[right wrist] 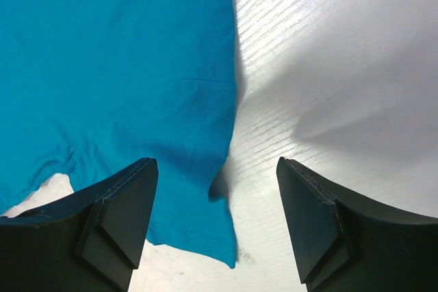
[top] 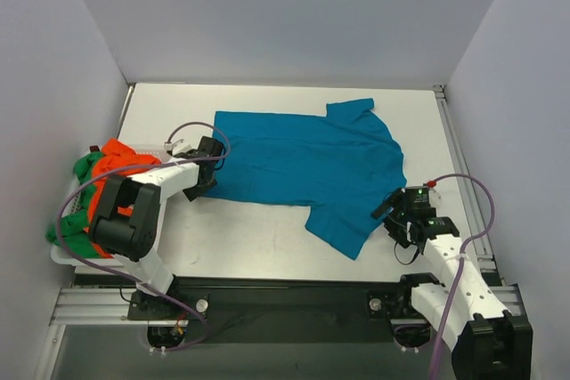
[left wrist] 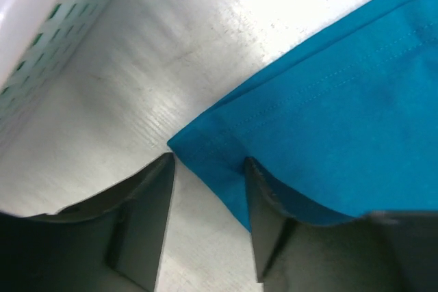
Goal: Fold and stack the t-shirts
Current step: Flatten out the tshirt
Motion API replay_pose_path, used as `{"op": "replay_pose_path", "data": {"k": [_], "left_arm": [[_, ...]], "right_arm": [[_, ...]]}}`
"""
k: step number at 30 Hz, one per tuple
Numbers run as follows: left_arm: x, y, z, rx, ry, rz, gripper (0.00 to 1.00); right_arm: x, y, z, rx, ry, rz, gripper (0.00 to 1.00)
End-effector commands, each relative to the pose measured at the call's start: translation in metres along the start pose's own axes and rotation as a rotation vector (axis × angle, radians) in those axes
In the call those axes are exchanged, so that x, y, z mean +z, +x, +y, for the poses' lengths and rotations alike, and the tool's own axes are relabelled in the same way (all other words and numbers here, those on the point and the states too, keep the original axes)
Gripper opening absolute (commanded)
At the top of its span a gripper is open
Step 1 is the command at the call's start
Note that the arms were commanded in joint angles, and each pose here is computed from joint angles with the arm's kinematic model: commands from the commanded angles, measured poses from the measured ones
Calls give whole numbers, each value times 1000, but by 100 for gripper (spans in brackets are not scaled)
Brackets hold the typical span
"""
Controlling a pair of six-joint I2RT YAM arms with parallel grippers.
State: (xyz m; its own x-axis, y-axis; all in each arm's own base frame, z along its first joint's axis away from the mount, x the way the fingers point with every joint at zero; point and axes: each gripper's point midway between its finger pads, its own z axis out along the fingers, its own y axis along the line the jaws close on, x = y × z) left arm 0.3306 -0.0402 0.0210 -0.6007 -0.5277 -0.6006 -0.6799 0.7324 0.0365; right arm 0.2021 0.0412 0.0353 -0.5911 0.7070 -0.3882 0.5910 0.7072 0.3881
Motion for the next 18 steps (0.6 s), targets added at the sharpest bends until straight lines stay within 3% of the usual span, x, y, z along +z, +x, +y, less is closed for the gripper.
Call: {"op": "replay_pose_path", "data": {"k": [1, 3, 4, 6, 7, 9, 16, 18], "left_arm": [[2, -5, -9, 5, -7, -9, 52], [3, -5, -15, 12, 6, 1, 45], [3, -5, -18, 12, 15, 2, 33], [2, -4, -22, 21, 37, 8, 24], [1, -5, -24, 19, 47, 7, 11], [-4, -5, -26, 19, 75, 7, 1], [-23, -6, -28, 14, 145, -3, 0], [-28, -6, -27, 15, 159, -5, 0]], "right_arm": [[4, -5, -6, -4, 33, -15, 71], [7, -5, -8, -9, 41, -6, 71], [8, -5, -8, -9, 38, -3, 71], [11, -3, -12, -13, 55, 7, 70], [12, -3, -12, -16, 54, 6, 70], [16, 0, -15, -16, 67, 18, 68], [26, -19, -16, -18, 114, -17, 63], [30, -22, -15, -8, 124, -16, 57]]}}
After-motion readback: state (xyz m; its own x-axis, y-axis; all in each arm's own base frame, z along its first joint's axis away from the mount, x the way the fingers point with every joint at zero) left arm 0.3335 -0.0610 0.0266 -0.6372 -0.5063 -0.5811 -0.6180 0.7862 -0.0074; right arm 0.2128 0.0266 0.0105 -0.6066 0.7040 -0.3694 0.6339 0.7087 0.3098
